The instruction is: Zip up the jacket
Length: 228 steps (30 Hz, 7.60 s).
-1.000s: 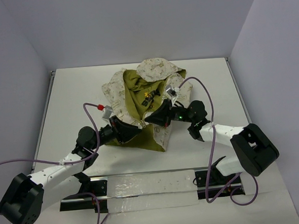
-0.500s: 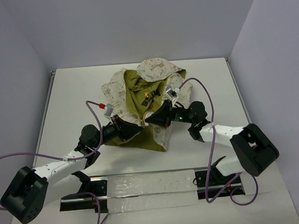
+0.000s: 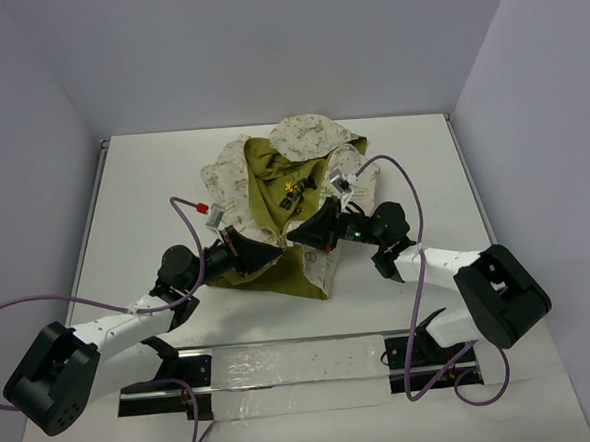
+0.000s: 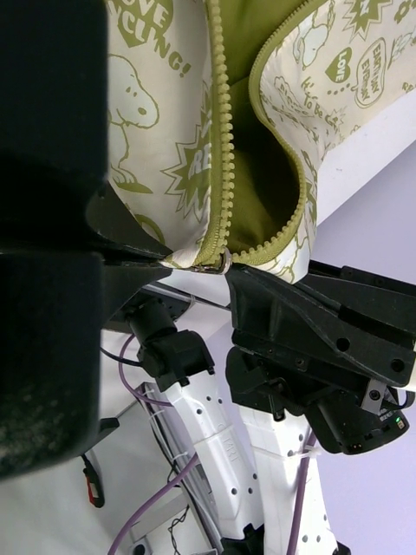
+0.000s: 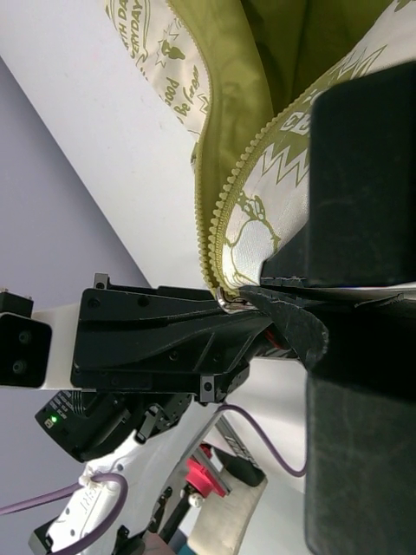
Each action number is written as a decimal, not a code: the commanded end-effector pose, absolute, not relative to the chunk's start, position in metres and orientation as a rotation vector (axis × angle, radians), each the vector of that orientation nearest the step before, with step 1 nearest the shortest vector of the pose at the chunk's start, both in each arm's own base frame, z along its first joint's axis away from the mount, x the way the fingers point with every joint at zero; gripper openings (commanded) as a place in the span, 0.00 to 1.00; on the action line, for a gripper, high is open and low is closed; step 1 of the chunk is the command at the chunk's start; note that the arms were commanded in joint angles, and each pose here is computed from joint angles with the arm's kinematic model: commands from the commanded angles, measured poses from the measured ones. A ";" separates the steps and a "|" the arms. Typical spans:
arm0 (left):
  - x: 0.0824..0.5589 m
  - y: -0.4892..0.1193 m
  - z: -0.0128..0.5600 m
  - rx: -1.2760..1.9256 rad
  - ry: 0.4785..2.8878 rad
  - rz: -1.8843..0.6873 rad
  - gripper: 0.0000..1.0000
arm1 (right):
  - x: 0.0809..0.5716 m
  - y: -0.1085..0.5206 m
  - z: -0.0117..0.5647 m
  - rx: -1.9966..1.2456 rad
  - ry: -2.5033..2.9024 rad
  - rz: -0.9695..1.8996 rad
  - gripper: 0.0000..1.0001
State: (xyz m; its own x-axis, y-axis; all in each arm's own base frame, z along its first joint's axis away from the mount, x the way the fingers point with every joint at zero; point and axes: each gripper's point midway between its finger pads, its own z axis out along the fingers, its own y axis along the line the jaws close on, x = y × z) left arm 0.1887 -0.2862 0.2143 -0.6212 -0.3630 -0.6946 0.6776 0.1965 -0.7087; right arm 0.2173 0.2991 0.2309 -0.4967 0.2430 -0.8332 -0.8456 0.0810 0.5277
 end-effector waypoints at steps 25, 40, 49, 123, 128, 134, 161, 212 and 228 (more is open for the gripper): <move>0.172 -0.300 0.201 0.513 1.915 -1.511 0.00 | 0.225 0.257 0.221 -0.860 1.614 0.751 0.39; 0.134 -0.277 0.141 0.194 2.258 -1.596 0.00 | 0.169 0.280 0.229 -1.068 1.503 0.619 0.39; 0.112 -0.256 0.088 0.043 2.450 -1.487 0.00 | 0.213 0.263 0.207 -0.581 1.920 0.568 0.51; 0.112 -0.251 0.076 0.065 2.404 -1.388 0.00 | 0.444 0.413 0.124 -0.296 2.201 0.307 0.07; 0.113 -0.251 0.076 0.064 2.406 -1.385 0.00 | 0.445 0.396 0.137 -0.213 2.161 0.305 0.00; 0.111 -0.251 0.075 0.074 2.416 -1.388 0.00 | 0.456 0.362 0.125 -0.104 2.191 0.313 0.00; 0.104 -0.255 0.077 0.111 2.408 -1.413 0.00 | 0.493 0.420 0.160 -0.061 2.097 0.470 0.61; 0.102 -0.256 0.076 0.123 2.413 -1.412 0.00 | 0.528 0.404 0.165 0.052 2.070 0.535 0.00; 0.102 -0.256 0.076 0.122 2.410 -1.410 0.00 | 0.541 0.351 0.180 0.011 2.043 0.700 0.00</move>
State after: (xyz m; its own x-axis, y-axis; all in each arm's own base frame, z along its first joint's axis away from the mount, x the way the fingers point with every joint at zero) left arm 0.1026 -0.2527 0.0715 -0.9424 -0.1065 -0.3170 0.2182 0.5224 -0.8243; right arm 0.5406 0.3488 0.1507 -0.5932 0.2708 -0.7582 -0.1871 0.8696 0.4570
